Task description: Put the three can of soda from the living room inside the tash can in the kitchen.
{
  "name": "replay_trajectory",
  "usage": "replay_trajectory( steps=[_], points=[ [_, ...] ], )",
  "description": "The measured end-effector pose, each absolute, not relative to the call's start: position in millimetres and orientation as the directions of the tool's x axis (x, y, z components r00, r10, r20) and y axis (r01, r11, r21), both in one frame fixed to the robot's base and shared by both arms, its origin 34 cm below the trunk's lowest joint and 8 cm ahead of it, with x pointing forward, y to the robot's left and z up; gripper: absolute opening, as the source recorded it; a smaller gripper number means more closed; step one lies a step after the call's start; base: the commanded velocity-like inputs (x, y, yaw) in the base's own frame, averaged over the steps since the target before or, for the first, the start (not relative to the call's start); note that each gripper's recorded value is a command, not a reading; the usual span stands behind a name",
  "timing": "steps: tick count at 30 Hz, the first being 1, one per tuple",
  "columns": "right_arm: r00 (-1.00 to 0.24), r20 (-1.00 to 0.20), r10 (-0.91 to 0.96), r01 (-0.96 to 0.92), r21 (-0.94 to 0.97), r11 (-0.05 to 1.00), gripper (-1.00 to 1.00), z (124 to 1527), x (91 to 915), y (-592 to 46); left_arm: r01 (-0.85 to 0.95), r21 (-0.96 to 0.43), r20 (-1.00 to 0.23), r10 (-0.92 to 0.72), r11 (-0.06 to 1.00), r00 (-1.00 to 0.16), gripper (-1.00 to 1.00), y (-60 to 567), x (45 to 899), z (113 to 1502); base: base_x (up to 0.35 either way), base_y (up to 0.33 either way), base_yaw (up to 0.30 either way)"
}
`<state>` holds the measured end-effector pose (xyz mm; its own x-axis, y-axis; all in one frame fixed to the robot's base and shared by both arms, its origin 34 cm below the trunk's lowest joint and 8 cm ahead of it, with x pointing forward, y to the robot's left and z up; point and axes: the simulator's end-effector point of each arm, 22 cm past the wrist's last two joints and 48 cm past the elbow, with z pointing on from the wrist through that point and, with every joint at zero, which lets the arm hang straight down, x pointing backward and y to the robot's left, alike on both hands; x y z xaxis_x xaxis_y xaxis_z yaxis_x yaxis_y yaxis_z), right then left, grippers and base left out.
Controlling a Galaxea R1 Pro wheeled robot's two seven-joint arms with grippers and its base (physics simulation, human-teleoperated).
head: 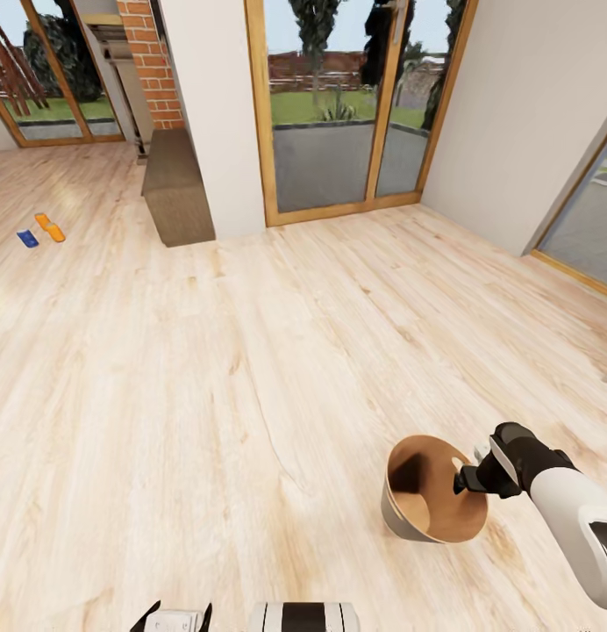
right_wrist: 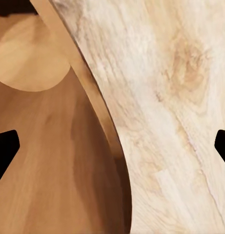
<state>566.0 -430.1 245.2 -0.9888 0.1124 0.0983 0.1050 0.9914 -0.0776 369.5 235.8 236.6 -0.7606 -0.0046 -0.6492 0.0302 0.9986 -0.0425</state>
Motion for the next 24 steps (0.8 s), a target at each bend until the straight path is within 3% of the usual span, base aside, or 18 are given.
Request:
replay_trajectory(
  steps=[24],
  points=[
    [-0.985,0.134,0.107,0.096,-0.083,0.992,1.00,222.1,552.8,-430.3,0.030,-0.046,-0.616,-0.004,0.999,-0.788,1.00,234.8,357.9,223.8,0.000,0.000,0.000]
  ],
)
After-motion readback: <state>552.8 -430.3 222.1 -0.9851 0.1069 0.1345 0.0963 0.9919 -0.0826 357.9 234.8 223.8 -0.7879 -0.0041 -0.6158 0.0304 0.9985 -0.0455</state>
